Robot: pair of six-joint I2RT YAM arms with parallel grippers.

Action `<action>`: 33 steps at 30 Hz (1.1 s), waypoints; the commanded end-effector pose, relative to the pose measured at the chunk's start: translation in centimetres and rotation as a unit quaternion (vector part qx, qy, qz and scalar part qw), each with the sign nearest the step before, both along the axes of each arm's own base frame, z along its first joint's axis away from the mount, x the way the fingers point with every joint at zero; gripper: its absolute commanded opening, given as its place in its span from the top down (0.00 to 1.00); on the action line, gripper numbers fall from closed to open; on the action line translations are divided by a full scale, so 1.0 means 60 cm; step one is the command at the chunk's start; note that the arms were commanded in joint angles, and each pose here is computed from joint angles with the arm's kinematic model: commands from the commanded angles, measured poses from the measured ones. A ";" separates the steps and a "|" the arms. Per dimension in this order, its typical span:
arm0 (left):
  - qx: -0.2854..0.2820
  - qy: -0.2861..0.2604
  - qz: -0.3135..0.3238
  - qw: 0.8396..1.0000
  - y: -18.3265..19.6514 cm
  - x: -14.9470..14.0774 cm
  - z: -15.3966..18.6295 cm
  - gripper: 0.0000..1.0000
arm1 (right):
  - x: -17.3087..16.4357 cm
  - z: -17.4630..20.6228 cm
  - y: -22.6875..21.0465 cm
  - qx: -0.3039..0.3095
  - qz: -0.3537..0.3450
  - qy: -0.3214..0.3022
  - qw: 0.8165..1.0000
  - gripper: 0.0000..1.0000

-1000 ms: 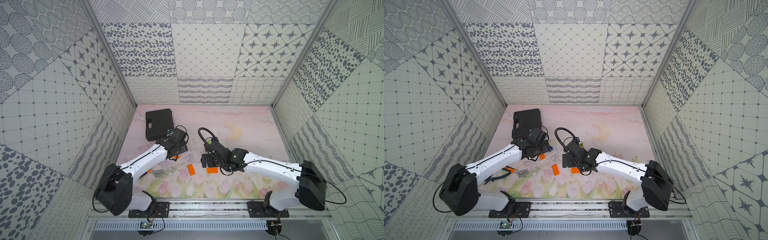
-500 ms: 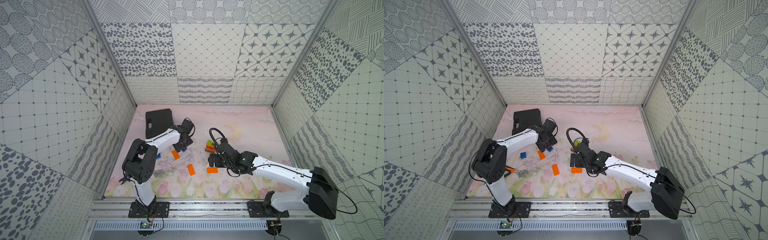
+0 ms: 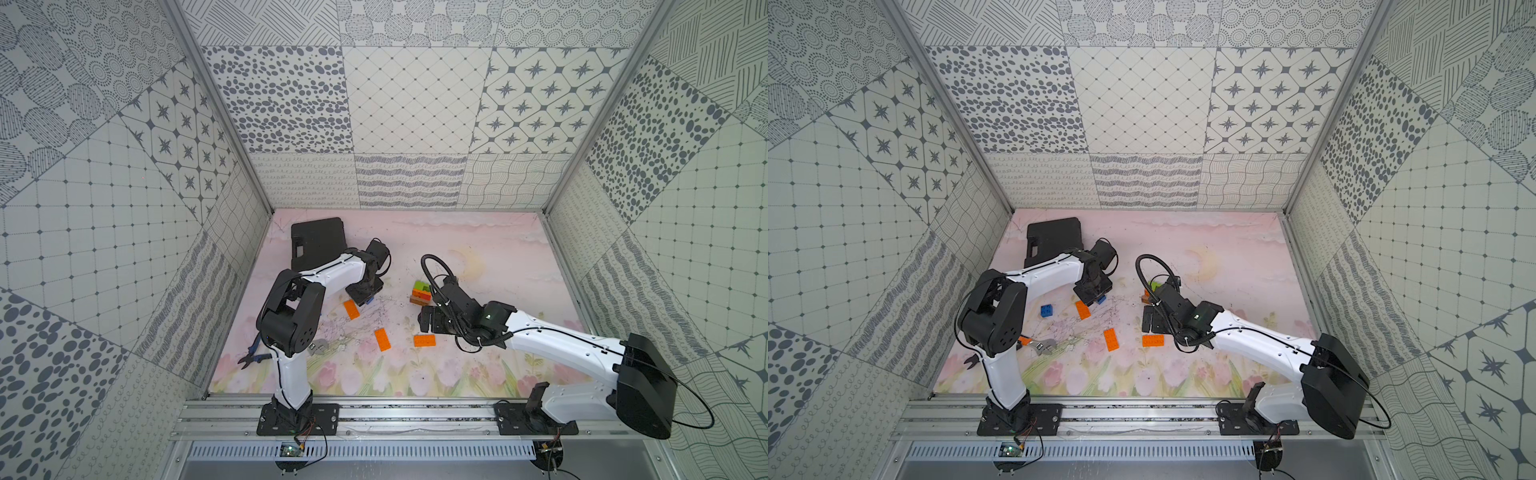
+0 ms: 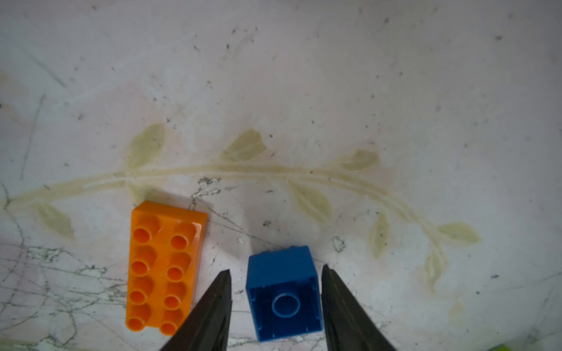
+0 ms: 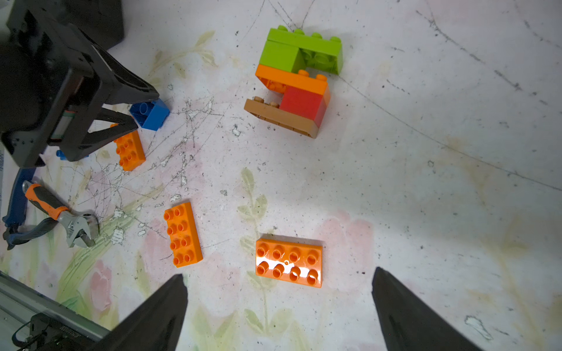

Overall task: Assemble the number 5 with lego
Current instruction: Pick up the lego brick from the center of the board.

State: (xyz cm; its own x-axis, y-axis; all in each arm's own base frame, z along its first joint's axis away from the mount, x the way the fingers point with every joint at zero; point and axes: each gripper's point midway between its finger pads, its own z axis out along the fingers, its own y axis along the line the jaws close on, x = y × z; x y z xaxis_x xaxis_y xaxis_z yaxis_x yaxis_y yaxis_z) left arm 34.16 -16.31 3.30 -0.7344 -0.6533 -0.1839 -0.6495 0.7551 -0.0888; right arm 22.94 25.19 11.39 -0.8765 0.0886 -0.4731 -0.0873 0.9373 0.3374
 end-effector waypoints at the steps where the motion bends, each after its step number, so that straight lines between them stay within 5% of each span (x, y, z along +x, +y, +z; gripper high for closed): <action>1: 0.014 0.020 0.015 1.000 0.012 -0.014 -0.004 0.61 | 0.002 0.012 0.001 0.014 -0.007 -0.004 1.000 0.01; 10: -0.011 0.000 -0.030 0.999 0.003 -0.019 0.025 0.79 | 0.002 0.010 -0.006 0.008 -0.017 -0.001 1.000 0.01; 15: -0.100 -0.065 -0.099 0.988 -0.041 -0.023 0.079 0.81 | 0.009 0.022 -0.036 -0.008 -0.040 -0.015 0.999 0.01; 23: -0.333 -0.173 -0.169 0.911 -0.139 -0.057 0.203 0.82 | 0.038 0.067 -0.043 0.122 -0.007 -0.065 0.990 0.01; 27: -0.400 -0.199 -0.169 0.878 -0.154 -0.079 0.252 0.82 | 0.038 0.133 -0.023 0.197 0.077 -0.164 0.963 0.01; 33: -0.487 -0.209 -0.178 0.829 -0.178 -0.109 0.307 0.81 | 0.010 0.197 -0.001 0.186 0.209 -0.286 0.917 0.01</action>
State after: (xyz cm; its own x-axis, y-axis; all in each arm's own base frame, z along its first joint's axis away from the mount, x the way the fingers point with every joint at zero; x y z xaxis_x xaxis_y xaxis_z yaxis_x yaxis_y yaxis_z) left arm 28.66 -23.38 15.56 -0.8570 -0.5144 -0.0317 -0.3026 0.5520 -0.7770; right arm 24.02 23.05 18.32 -0.6846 0.1170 -0.7194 -0.4338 0.7278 0.5312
